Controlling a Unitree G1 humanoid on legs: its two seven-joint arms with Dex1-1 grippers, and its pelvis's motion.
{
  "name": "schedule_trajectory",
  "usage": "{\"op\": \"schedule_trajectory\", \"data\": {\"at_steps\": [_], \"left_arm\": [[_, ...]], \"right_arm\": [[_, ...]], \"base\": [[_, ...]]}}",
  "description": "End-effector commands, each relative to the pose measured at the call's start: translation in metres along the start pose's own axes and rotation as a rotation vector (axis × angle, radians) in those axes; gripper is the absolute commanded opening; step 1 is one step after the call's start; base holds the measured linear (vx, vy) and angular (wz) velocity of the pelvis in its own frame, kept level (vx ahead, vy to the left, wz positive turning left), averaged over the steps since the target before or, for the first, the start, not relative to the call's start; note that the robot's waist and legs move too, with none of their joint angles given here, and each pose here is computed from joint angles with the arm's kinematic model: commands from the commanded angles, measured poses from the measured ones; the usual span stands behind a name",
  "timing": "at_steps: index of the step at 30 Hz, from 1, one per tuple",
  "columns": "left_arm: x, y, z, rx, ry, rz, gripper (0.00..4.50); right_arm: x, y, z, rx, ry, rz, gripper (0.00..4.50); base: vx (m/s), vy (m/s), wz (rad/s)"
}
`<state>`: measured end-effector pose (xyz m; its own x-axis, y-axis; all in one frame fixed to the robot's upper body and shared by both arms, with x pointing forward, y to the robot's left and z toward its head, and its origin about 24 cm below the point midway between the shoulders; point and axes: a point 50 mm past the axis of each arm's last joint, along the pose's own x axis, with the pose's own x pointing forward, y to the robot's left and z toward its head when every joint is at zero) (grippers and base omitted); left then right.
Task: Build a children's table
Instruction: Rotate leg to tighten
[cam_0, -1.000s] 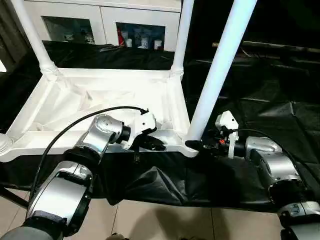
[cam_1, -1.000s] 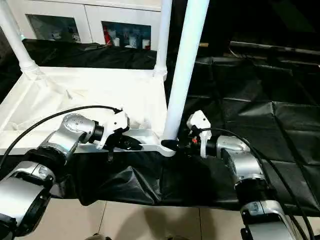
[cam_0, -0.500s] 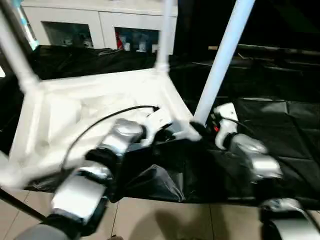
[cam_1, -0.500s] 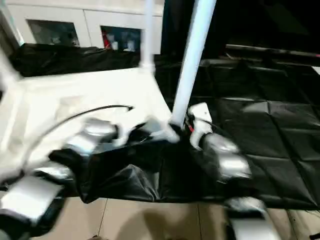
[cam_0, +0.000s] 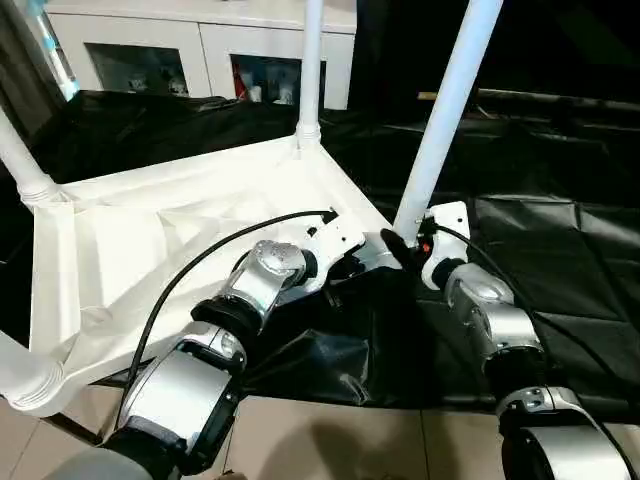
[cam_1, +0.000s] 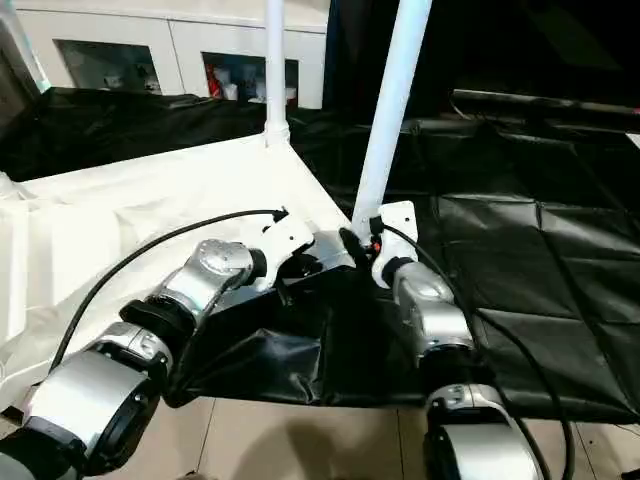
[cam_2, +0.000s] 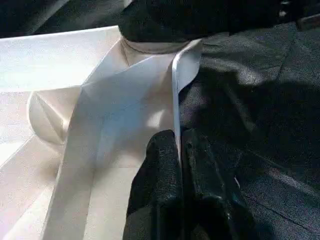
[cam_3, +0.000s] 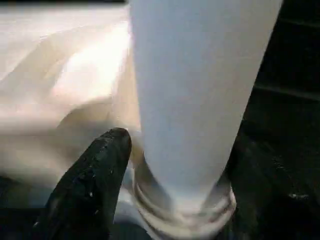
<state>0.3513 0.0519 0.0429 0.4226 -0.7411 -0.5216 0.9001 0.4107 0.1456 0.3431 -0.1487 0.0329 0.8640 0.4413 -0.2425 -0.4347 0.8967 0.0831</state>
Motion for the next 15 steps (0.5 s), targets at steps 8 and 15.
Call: {"op": "schedule_trajectory", "data": {"at_steps": [8,15], "left_arm": [[-0.020,-0.010,-0.023,0.044,0.026,-0.333,0.00],[-0.044,-0.007,-0.031,0.031,0.017,-0.497,0.00]], "right_arm": [[-0.032,0.010,-0.011,-0.125,0.118,0.535,3.05],[-0.046,0.001,-0.004,-0.125,0.138,0.646,3.05]], "base": [[0.000,0.000,0.00],[0.000,0.000,0.00]]}}
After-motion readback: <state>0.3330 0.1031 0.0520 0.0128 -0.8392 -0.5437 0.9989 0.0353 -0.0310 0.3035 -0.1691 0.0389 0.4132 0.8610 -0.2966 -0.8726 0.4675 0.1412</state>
